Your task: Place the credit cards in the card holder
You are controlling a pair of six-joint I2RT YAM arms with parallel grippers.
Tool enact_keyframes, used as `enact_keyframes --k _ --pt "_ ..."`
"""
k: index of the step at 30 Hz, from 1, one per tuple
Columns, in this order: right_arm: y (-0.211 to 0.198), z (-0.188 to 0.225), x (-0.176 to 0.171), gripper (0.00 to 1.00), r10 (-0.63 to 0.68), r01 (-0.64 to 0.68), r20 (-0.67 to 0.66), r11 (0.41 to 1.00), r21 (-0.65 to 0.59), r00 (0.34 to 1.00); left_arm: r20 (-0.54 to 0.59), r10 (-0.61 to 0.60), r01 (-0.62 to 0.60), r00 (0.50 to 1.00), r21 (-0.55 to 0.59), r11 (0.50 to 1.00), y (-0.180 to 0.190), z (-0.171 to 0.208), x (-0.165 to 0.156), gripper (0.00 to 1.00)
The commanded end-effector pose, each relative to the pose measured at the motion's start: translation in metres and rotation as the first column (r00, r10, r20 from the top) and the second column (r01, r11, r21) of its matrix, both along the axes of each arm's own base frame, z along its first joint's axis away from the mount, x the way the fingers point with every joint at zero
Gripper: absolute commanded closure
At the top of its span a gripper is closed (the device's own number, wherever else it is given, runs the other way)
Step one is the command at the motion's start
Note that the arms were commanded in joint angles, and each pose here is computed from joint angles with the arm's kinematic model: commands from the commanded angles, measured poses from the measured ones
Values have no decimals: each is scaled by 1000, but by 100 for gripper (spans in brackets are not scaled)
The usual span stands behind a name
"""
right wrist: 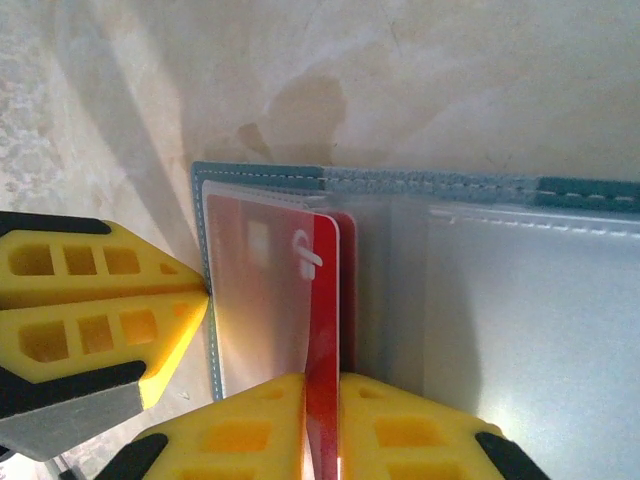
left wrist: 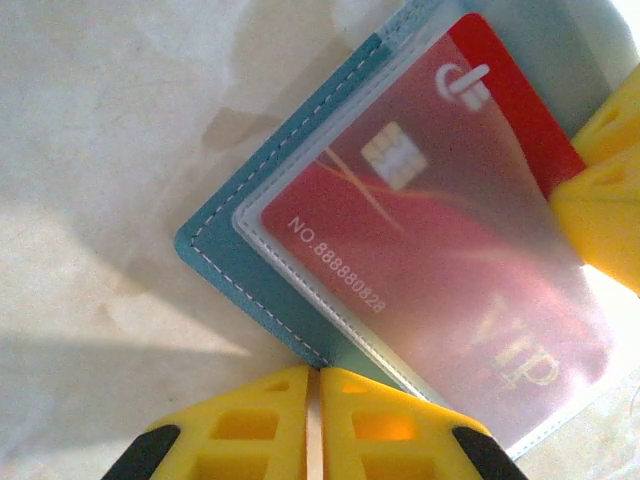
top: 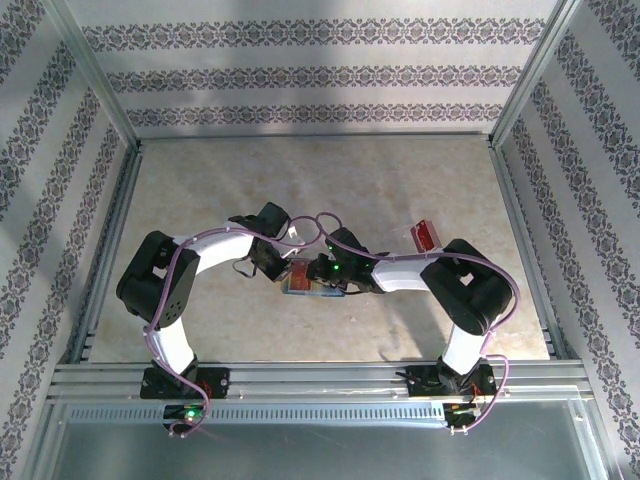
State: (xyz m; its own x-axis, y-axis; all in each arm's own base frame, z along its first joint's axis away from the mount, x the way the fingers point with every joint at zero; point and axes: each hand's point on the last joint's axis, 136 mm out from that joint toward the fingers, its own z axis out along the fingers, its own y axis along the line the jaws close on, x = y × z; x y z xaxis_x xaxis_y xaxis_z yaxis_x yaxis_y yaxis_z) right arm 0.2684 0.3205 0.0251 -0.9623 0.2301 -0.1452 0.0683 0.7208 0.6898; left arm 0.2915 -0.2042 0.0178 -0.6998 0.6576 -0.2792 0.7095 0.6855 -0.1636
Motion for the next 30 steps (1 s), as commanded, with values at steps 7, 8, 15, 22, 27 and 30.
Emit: enact_keyframes --k 7,8,15,22,27,30 --pt "-13 13 -5 78 19 -18 23 999 -45 1000 -108 -58 56 993 -22 998 -11 -8 -33 89" --pt "-14 15 -6 78 25 -23 22 999 -46 999 -109 -58 56 992 -21 998 -11 -9 -33 89" --pt "-23 25 -4 77 12 -9 47 998 -61 999 -107 -49 48 993 -11 999 -10 -10 -31 89" --pt "-30 23 7 93 -4 7 36 997 -79 999 -55 -52 50 997 -23 998 -10 1 -24 91" --pt "-69 43 7 95 31 -13 68 965 -261 997 24 -23 24 999 -47 999 -4 30 -11 89" --pt "-105 58 11 86 50 -15 79 919 -393 996 86 0 6 996 -69 998 1 42 -2 85"
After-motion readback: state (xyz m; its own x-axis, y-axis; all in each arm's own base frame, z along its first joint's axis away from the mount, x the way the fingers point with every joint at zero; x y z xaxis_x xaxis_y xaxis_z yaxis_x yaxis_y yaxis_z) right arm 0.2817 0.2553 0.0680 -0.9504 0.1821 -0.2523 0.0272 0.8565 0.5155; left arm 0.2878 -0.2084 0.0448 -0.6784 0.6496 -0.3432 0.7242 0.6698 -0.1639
